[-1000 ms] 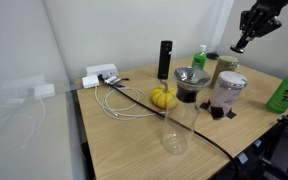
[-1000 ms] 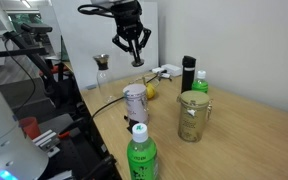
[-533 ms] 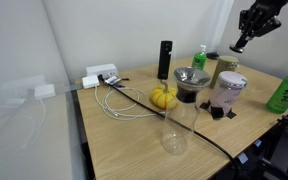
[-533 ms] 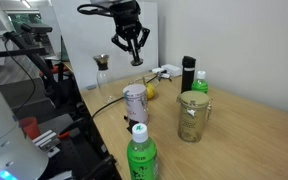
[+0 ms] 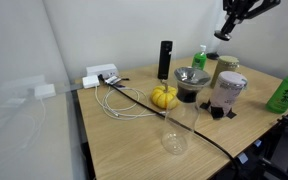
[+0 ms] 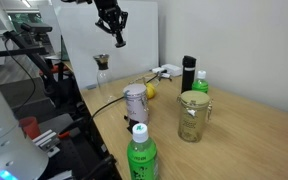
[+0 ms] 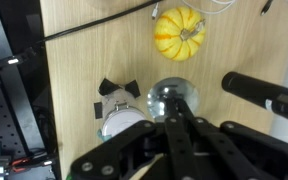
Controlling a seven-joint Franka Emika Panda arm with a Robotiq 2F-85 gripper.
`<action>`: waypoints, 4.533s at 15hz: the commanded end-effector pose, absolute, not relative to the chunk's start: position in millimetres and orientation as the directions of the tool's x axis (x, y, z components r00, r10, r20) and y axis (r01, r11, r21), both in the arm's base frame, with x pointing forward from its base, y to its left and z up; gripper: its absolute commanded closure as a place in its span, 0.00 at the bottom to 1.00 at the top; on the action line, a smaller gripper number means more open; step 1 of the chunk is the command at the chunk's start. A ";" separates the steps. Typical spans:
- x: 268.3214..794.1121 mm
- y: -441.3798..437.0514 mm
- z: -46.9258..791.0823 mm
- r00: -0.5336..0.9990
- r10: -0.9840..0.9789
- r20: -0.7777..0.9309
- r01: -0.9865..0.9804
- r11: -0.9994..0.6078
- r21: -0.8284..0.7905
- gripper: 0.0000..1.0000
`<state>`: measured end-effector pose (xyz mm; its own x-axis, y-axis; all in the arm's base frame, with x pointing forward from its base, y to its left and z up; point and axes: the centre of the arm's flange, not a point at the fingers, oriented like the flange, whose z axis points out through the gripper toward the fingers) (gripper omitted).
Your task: Put the silver lid on top of the clear bottle on the left
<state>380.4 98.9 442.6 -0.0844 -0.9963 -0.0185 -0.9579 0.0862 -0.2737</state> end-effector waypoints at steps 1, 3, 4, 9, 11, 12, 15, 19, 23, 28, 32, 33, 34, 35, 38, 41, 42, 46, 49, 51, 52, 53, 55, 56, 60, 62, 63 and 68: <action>394.8 127.3 449.9 0.081 -0.997 0.003 -0.962 -0.079 -0.260 0.98; 394.1 148.4 443.5 0.175 -0.984 -0.017 -0.956 -0.166 -0.240 0.98; 391.7 157.0 439.1 0.213 -0.977 -0.025 -0.952 -0.202 -0.230 0.98; 377.5 181.8 427.6 0.269 -0.962 -0.056 -0.943 -0.251 -0.219 0.94; 378.0 182.1 428.4 0.277 -0.959 -0.060 -0.940 -0.258 -0.221 0.94; 378.4 181.4 428.6 0.278 -0.959 -0.060 -0.940 -0.258 -0.221 0.94; 377.5 181.0 428.2 0.283 -0.958 -0.048 -0.940 -0.267 -0.212 0.98; 374.0 207.9 429.4 0.351 -0.936 -0.026 -0.922 -0.341 -0.183 0.98; 372.2 238.1 429.2 0.425 -0.905 -0.010 -0.890 -0.416 -0.185 0.98; 385.1 256.6 406.1 0.480 -0.877 0.018 -0.868 -0.477 -0.137 0.98; 397.3 265.1 394.7 0.514 -0.857 0.042 -0.850 -0.515 -0.109 0.98; 400.2 266.5 393.4 0.520 -0.853 0.047 -0.847 -0.521 -0.104 0.98; 402.2 267.4 393.0 0.525 -0.849 0.054 -0.844 -0.528 -0.100 0.98; 402.8 267.4 392.7 0.529 -0.846 0.058 -0.841 -0.533 -0.094 0.98; 401.2 264.7 392.4 0.525 -0.849 0.060 -0.846 -0.528 -0.075 0.98; 394.9 260.1 392.8 0.518 -0.853 0.064 -0.852 -0.521 -0.045 0.98; 393.8 259.4 391.9 0.518 -0.853 0.063 -0.853 -0.521 -0.038 0.98; 392.0 263.0 380.7 0.526 -0.849 0.051 -0.849 -0.528 -0.026 0.98; 391.3 267.2 370.8 0.536 -0.843 0.047 -0.843 -0.537 -0.015 0.98; 391.8 268.1 366.1 0.537 -0.842 0.042 -0.843 -0.538 -0.010 0.98; 392.4 268.4 364.3 0.538 -0.842 0.040 -0.842 -0.539 -0.010 0.98; 393.0 269.0 362.8 0.538 -0.842 0.039 -0.843 -0.539 -0.008 0.98; 393.3 269.8 360.1 0.539 -0.841 0.035 -0.842 -0.540 -0.006 0.98; 393.0 270.2 358.8 0.540 -0.841 0.033 -0.841 -0.540 -0.006 0.98; 390.5 272.5 353.6 0.544 -0.839 0.024 -0.839 -0.544 -0.007 0.98; 389.0 274.0 351.5 0.546 -0.837 0.022 -0.838 -0.546 -0.007 0.98; 388.6 274.5 351.1 0.547 -0.837 0.021 -0.837 -0.547 -0.007 0.98; 390.6 272.2 352.7 0.535 -0.845 0.025 -0.845 -0.535 -0.009 0.61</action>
